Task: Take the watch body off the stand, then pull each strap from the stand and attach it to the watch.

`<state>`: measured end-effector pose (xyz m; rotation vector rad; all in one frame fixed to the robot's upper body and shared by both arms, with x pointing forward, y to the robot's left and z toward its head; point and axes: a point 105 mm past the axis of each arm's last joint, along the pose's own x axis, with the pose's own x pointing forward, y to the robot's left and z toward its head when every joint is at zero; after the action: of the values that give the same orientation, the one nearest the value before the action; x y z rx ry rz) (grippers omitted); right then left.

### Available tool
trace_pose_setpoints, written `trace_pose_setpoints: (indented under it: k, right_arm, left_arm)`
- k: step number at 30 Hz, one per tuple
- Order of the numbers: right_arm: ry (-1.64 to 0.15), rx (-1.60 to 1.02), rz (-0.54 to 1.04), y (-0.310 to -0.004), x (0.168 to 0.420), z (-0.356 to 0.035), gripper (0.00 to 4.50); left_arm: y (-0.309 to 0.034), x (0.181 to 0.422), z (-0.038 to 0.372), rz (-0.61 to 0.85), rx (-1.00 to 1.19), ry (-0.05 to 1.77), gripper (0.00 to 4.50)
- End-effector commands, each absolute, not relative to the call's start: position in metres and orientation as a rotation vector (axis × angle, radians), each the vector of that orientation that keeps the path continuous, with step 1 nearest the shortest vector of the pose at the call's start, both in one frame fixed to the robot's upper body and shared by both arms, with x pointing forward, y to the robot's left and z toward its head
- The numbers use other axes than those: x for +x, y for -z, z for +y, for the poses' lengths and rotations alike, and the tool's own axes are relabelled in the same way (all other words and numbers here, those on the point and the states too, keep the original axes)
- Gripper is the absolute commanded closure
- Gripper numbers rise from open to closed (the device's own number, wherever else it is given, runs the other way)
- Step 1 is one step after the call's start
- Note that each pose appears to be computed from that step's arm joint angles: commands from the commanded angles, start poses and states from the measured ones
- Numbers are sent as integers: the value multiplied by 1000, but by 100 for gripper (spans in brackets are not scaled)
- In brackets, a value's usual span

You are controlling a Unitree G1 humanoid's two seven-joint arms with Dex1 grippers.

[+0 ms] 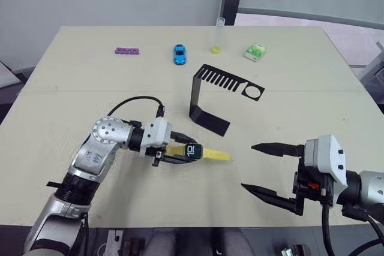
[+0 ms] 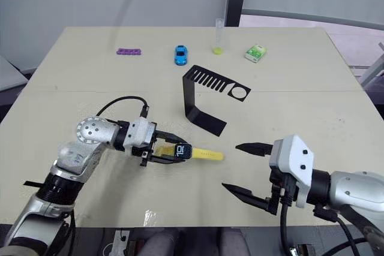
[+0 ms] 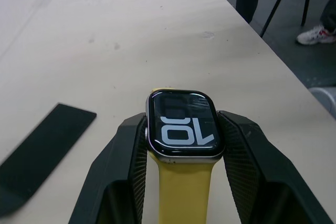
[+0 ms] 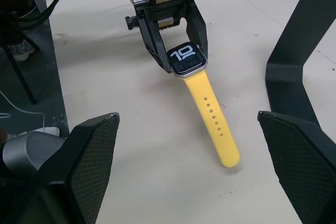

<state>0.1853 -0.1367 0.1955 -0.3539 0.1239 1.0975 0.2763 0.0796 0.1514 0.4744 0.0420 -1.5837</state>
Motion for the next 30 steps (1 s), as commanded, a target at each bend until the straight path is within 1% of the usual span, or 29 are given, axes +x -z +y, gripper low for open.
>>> trace_pose_setpoints:
  k: [1,3,5,10,12,13,16,20,23,25,28,30]
  right_arm:
    - [-1088,-377,121,-195,184,-139,2]
    - [-1083,-378,143,-192,183,-141,2]
    - [-1077,-383,158,-189,183,-144,2]
    - [-1059,-405,188,-183,185,-152,2]
    - [-1054,-412,192,-182,185,-155,0]
    - [-1048,-413,193,-182,186,-157,0]
    - [-1031,-419,193,-183,186,-164,0]
    - [-1011,-419,199,-187,184,-176,0]
    - [-983,-411,213,-193,180,-190,0]
    - [-943,-397,222,-201,177,-205,0]
    - [-914,-392,230,-207,172,-219,0]
    - [-892,-382,238,-209,170,-228,0]
  left_arm:
    - [-129,268,75,156,496,1594,292]
    - [-109,271,75,216,556,1557,292]
    - [-98,272,74,228,585,1545,292]
    - [-98,275,67,223,531,1522,292]
    - [-104,274,70,225,500,1537,189]
    - [-108,273,73,224,490,1539,149]
    - [-129,272,91,211,464,1538,2]
    - [-159,265,124,213,423,1559,2]
    - [-178,252,164,307,451,1558,2]
    - [-196,245,207,418,458,1485,2]
    - [-212,238,236,494,427,1413,2]
    - [-212,238,255,520,462,1332,2]
